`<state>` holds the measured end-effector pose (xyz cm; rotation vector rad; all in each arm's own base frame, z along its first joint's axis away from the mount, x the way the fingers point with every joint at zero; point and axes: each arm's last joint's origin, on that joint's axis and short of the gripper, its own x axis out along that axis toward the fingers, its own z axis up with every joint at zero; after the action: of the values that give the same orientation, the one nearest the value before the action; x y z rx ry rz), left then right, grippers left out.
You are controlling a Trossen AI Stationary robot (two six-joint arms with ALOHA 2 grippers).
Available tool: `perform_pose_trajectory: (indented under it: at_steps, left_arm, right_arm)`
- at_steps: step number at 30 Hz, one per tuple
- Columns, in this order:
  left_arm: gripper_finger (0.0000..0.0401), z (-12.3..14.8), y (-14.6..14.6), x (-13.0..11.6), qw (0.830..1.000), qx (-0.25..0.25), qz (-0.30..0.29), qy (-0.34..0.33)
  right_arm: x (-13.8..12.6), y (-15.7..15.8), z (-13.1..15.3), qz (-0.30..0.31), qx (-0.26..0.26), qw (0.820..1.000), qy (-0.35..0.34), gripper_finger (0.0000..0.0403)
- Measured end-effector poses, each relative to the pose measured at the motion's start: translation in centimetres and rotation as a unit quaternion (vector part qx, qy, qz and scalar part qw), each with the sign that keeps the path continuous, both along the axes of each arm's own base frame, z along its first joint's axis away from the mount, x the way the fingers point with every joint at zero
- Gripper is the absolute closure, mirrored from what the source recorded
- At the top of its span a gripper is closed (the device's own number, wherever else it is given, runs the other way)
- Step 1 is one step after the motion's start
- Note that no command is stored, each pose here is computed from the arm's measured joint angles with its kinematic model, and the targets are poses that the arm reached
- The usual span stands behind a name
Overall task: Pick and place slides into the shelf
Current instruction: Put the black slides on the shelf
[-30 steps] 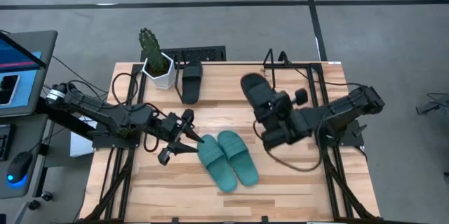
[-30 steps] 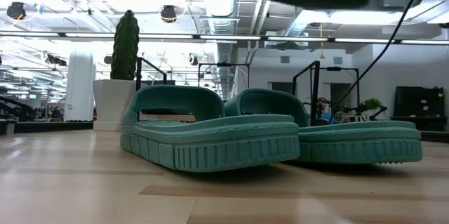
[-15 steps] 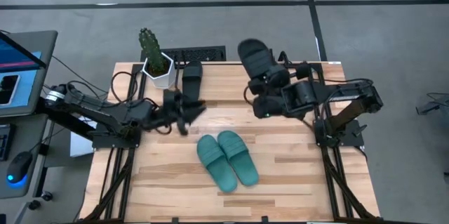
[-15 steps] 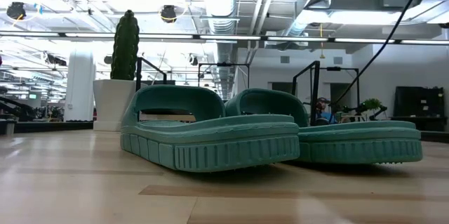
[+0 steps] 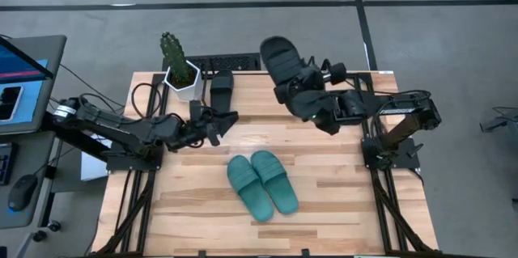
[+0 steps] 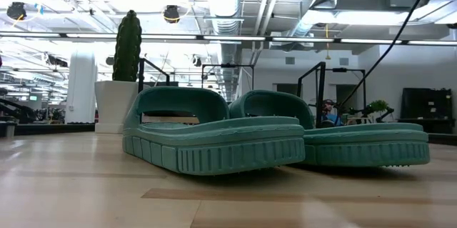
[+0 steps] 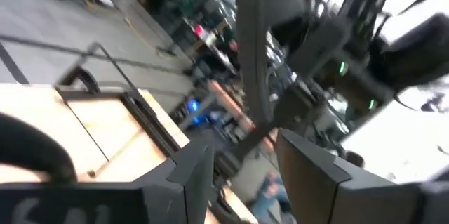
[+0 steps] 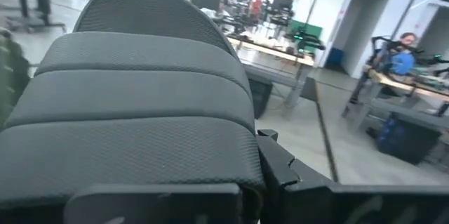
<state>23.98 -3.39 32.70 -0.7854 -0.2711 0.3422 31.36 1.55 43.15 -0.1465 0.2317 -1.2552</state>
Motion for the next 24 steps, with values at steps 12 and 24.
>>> perform_pose_trajectory:
  at_steps: [12, 24]
  left_arm:
    - [0.0257, 0.1, 0.0, 0.7, 0.99, 0.123, -0.055, 0.05]
    - [0.0257, 5.3, -4.5, -0.2, 0.851, 0.444, 0.021, 0.281]
  right_arm:
    - [1.7, -0.8, 2.9, 0.048, -0.019, 0.998, -0.045, 0.0403]
    - [1.8, -3.0, 2.6, 0.048, -0.008, 0.998, -0.05, 0.0403]
